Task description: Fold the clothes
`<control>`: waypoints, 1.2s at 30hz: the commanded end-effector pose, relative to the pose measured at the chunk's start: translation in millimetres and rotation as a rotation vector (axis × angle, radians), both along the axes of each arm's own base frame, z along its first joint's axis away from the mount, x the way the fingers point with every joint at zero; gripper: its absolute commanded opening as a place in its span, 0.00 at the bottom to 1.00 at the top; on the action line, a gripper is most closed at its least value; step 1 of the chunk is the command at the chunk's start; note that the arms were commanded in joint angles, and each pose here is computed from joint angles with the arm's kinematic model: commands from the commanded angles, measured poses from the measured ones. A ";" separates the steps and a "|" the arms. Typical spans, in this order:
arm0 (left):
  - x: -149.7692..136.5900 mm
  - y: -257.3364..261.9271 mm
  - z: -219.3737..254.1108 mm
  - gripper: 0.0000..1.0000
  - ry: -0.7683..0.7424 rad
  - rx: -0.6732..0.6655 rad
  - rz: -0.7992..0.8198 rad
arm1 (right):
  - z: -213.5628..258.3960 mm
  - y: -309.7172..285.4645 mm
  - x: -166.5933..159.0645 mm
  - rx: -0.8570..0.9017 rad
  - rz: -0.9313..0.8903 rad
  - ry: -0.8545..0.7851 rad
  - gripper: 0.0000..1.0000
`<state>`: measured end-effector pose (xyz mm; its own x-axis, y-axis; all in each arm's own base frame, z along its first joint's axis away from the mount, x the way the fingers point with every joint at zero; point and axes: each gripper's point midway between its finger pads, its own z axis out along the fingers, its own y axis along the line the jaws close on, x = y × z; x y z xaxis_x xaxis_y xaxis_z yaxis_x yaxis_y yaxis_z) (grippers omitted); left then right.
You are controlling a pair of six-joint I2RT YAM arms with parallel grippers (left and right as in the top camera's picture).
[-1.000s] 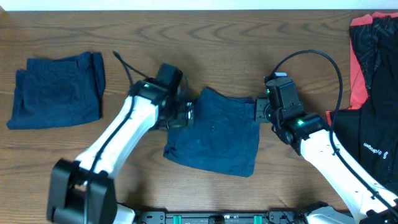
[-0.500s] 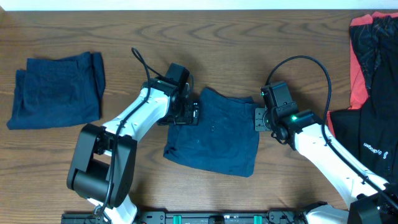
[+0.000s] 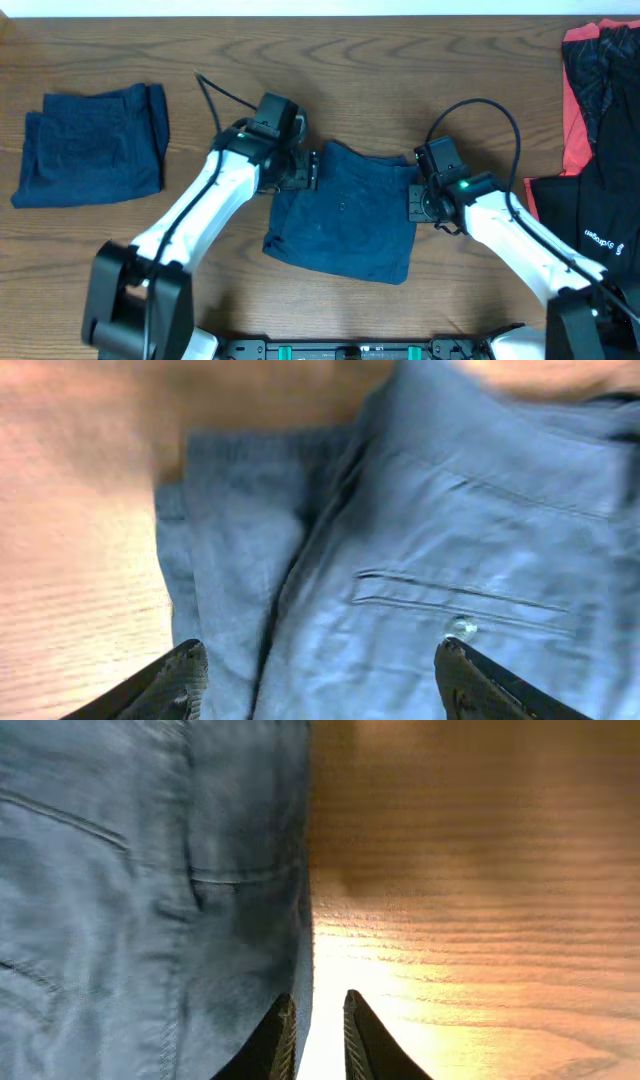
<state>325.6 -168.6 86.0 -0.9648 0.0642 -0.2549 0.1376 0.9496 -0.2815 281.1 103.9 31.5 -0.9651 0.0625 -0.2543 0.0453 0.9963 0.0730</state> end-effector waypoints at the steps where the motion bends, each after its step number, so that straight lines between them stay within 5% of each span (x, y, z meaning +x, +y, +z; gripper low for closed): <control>1: 2.0 -1.8 2.0 0.74 -0.013 -0.006 -0.016 | -17.3 -4.4 -9.6 0.003 -0.101 0.065 0.14; 18: -3.5 -14.1 -41.1 0.74 0.076 -0.009 -0.137 | -19.3 30.9 -6.5 0.187 -0.053 0.092 0.14; 36: -7.8 -13.8 -50.3 0.74 0.086 -0.007 -0.144 | -28.5 33.4 -8.7 0.193 -0.050 0.121 0.14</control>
